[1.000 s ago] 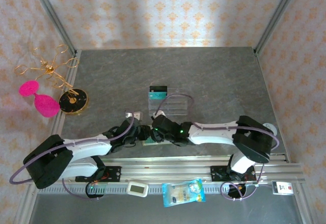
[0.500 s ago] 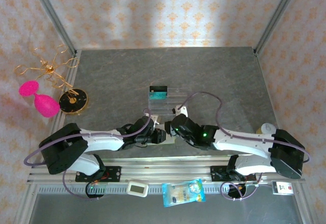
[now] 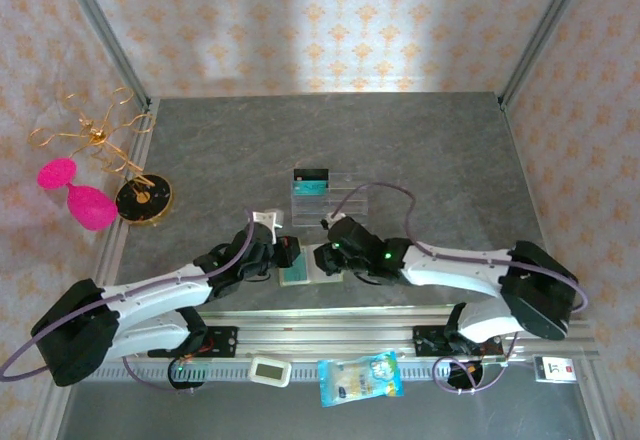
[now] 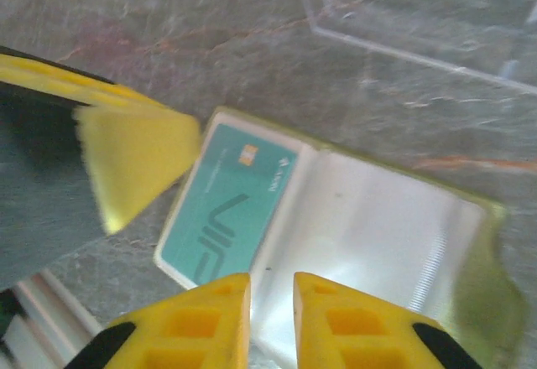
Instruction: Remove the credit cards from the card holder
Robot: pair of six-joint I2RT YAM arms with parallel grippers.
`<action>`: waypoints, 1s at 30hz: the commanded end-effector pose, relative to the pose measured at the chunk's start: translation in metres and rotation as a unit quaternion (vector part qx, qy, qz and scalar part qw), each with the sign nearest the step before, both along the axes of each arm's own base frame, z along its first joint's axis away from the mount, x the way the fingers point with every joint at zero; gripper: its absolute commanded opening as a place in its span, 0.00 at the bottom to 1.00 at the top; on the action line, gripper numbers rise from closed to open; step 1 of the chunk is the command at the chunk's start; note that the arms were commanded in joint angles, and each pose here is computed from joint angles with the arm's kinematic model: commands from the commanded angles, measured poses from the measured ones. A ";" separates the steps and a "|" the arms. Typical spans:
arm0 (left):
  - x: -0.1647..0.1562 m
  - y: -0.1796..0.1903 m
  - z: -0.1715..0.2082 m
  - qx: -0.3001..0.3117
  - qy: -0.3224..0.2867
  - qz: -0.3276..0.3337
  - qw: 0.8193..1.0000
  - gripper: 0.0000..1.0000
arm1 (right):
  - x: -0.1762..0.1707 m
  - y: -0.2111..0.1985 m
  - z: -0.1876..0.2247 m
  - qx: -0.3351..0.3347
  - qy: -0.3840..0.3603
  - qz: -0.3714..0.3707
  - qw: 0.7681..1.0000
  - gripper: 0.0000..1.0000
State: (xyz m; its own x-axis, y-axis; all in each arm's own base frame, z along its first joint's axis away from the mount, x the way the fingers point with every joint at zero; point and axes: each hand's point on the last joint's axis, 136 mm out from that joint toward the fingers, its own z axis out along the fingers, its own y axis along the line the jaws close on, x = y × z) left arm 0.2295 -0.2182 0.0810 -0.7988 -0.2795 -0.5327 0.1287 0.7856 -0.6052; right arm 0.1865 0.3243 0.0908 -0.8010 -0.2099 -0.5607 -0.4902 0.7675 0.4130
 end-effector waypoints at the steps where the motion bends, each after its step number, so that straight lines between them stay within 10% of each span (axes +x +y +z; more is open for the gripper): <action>1: -0.010 0.017 -0.031 0.051 0.033 0.008 0.998 0.02 | -0.009 0.019 -0.007 0.002 0.023 0.049 0.999 0.17; 10: -0.013 0.022 -0.051 0.072 0.052 0.006 0.996 0.00 | -0.022 -0.016 -0.076 -0.078 0.086 0.005 0.993 0.09; 30: -0.015 0.043 -0.066 0.127 0.057 0.026 0.990 0.00 | 0.007 0.047 -0.028 0.031 0.101 0.019 0.994 0.24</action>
State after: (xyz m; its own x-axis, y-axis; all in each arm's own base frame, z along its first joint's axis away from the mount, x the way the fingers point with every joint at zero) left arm 0.2167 -0.1881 0.0278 -0.8419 -0.2109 -0.4968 0.0445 0.8902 -0.4533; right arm 0.1846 0.3669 0.0623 -0.8693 -0.2551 -0.4234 -0.4623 0.7228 0.5137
